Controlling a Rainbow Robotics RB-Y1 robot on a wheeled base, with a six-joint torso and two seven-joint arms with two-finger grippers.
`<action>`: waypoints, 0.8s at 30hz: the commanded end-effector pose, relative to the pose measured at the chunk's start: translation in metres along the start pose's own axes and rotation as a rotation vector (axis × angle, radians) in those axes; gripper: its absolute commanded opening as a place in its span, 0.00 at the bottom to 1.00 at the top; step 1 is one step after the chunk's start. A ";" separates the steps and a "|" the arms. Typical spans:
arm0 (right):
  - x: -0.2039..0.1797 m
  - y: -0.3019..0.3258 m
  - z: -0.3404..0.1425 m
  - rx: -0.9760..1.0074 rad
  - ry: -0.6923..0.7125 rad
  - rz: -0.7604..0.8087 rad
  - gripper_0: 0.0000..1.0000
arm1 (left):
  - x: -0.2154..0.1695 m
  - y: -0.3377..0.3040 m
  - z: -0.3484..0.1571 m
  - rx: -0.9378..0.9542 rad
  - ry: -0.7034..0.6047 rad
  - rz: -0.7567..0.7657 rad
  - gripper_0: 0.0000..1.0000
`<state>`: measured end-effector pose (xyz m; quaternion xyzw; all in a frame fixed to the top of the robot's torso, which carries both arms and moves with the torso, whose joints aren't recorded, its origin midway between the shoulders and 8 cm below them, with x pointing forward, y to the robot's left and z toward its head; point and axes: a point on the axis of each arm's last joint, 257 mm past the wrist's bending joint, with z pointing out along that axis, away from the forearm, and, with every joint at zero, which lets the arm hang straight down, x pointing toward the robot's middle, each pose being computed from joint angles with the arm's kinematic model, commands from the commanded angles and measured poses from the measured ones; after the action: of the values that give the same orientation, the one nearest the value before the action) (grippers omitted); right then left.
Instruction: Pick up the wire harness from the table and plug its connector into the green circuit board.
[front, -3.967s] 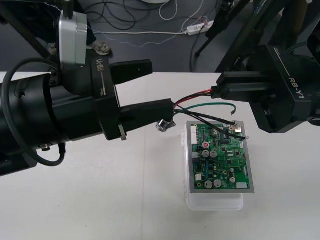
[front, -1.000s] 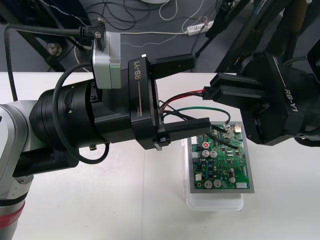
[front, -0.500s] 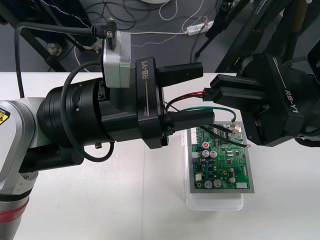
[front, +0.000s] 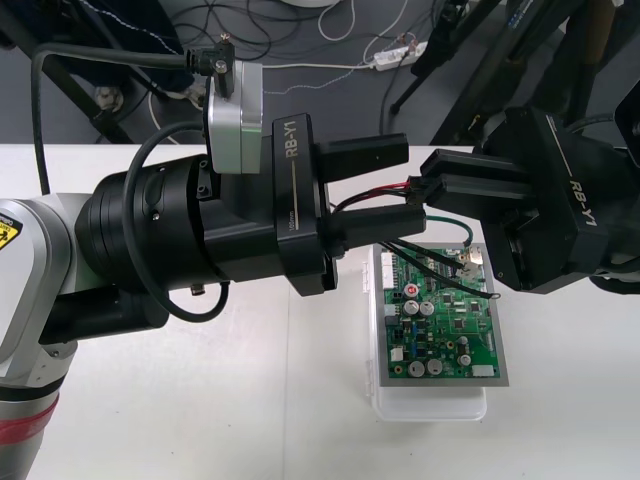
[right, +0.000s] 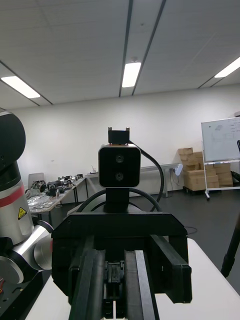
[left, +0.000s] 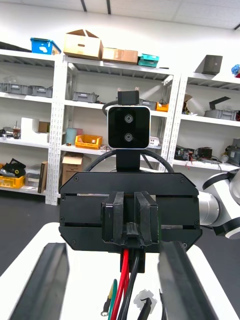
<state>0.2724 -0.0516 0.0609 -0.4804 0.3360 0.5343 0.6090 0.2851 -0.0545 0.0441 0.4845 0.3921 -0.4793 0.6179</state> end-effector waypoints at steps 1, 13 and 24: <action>-0.015 0.009 0.003 -0.018 -0.035 -0.087 0.00 | -0.004 -0.015 0.007 0.068 0.011 -0.040 0.35; -0.014 0.012 0.003 -0.029 -0.034 -0.086 0.00 | -0.006 -0.016 0.007 0.073 0.004 -0.041 0.00; -0.014 0.013 0.003 -0.036 -0.033 -0.096 0.00 | -0.009 -0.018 0.007 0.079 -0.005 -0.046 0.00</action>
<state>0.2723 -0.0527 0.0612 -0.4828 0.3317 0.5298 0.6133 0.2768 -0.0562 0.0417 0.4915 0.3875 -0.4901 0.6067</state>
